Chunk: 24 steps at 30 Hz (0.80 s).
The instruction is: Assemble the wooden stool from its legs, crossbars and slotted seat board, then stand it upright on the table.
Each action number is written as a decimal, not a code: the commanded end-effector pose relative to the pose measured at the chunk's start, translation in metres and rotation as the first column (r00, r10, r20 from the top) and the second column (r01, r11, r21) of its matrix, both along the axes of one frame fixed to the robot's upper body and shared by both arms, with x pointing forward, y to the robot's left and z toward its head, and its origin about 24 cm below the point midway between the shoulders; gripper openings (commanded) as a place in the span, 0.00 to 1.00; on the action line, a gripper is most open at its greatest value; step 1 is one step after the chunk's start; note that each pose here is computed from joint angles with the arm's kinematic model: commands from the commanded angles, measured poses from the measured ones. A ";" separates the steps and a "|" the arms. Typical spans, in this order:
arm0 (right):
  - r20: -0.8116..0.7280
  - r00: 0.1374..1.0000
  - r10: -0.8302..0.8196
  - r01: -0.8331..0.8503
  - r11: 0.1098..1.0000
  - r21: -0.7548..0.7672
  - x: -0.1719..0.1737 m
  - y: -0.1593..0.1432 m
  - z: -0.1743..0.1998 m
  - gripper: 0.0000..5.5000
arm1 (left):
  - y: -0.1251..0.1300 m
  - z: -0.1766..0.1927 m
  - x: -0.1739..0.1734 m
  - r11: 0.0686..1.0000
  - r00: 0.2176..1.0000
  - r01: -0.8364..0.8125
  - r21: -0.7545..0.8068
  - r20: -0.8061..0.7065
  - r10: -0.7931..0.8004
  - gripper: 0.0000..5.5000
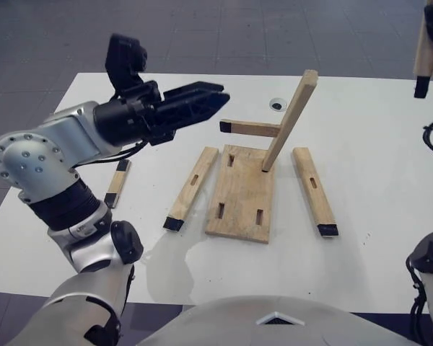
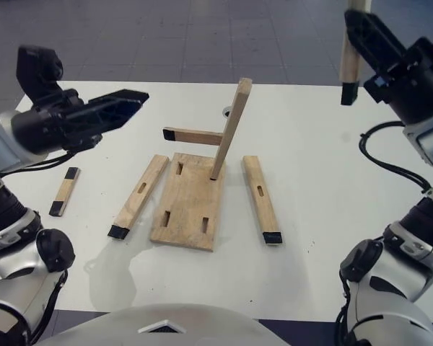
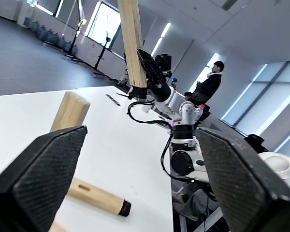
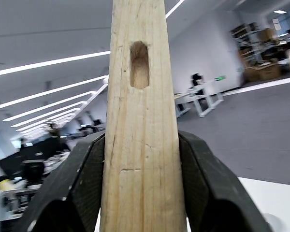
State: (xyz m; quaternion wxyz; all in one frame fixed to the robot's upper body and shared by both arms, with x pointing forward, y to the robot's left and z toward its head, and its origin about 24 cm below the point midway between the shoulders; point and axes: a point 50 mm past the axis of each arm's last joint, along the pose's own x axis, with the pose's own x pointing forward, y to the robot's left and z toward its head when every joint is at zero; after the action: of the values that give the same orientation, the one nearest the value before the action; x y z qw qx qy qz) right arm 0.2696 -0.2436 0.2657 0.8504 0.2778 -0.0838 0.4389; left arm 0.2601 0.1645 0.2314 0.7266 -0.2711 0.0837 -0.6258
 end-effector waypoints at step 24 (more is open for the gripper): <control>-0.157 0.783 0.601 -0.620 0.775 -0.122 -0.044 0.118 -0.049 0.37 | -0.055 0.024 -0.011 0.979 0.979 0.201 -0.010 0.043 -0.201 0.76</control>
State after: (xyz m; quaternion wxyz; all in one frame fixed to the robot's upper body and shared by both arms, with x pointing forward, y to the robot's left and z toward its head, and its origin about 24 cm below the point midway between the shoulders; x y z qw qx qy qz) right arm 0.2291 -0.1286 0.2222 0.6867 0.2592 0.0761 0.6748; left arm 0.2494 0.1102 0.2592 0.6535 -0.2533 0.0814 -0.7086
